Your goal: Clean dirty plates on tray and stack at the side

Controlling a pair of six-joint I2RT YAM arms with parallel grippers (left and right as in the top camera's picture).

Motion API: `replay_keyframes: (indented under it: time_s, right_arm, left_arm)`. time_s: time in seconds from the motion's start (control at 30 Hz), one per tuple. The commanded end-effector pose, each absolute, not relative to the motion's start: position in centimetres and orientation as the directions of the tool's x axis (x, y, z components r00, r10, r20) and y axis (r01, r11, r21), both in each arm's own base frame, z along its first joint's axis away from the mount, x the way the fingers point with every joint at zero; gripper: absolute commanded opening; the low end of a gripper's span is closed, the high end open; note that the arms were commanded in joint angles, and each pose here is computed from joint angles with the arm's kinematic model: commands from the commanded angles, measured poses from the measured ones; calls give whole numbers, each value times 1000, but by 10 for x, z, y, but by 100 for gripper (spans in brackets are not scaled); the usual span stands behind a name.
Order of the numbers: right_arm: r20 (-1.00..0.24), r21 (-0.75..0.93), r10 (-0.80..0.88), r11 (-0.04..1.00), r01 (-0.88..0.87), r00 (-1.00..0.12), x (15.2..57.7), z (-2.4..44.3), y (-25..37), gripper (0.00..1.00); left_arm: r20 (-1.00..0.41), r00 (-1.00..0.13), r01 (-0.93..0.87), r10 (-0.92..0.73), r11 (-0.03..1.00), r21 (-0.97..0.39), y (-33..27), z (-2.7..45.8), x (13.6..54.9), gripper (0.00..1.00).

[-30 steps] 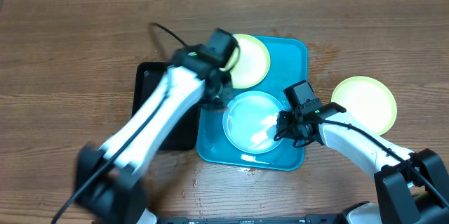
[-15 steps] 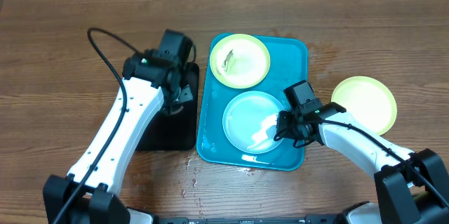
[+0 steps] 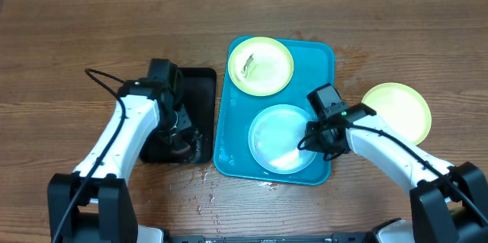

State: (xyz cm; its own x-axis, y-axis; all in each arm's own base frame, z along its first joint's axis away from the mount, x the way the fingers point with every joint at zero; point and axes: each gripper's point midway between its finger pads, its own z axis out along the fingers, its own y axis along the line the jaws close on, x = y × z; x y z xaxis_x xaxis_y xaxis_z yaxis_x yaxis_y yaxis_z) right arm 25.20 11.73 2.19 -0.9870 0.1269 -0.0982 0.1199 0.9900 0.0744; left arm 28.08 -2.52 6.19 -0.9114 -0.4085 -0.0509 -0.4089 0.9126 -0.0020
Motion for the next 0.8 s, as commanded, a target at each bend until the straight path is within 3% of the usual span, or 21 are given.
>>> replay_keyframes:
  time_s: [0.0,0.17,0.27,0.47,0.6,0.77]
  right_arm:
    - [-253,26,35,999,29,-967,287,67,119,4]
    - [-365,-30,-38,999,-29,-930,314,121,127,4]
    - [-436,-24,-84,996,-82,-896,330,147,141,4]
    - [-562,25,-121,986,-163,-818,348,182,180,4]
    - [-663,57,-150,967,-248,-734,355,197,228,4]
    - [-784,-71,-197,971,-230,-589,360,207,271,4]
  left_arm:
    - [-127,-910,-384,-395,918,-102,-31,104,300,61]
    - [-224,-895,-354,-386,919,-171,-33,162,307,67]
    - [-298,-870,-343,-393,916,-206,-30,201,307,78]
    - [-434,-819,-289,-374,924,-250,-27,270,295,83]
    - [-519,-767,-261,-378,922,-286,-26,309,285,90]
    - [-589,-713,-235,-381,921,-312,-25,337,271,100]
